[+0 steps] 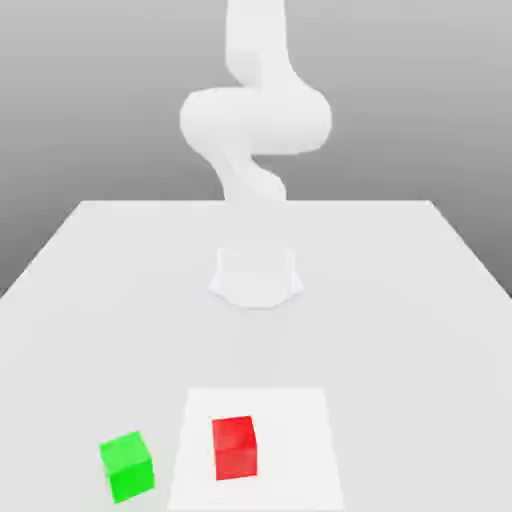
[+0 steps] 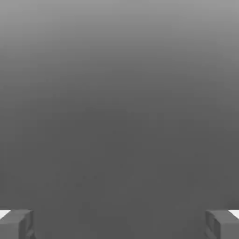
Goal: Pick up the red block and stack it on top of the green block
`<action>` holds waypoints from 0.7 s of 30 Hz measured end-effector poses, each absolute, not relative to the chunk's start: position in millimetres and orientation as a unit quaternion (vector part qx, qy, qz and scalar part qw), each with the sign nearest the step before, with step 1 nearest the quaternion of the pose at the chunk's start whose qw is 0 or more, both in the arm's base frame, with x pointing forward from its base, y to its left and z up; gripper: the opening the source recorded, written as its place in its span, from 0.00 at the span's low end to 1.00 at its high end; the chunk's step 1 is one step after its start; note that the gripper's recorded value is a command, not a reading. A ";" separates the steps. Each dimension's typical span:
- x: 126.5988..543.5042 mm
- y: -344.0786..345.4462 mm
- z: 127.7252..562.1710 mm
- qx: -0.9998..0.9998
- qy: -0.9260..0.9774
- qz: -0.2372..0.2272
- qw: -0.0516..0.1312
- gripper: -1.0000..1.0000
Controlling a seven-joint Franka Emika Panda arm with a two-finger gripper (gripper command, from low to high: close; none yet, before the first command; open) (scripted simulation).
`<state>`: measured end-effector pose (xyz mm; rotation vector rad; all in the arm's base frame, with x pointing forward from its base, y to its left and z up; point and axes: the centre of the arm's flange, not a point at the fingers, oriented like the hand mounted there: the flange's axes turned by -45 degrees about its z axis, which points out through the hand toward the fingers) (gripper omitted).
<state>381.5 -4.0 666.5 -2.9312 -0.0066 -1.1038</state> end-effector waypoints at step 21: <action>445.6 -25.0 240.2 -0.997 -0.072 -0.026 0.002 0.50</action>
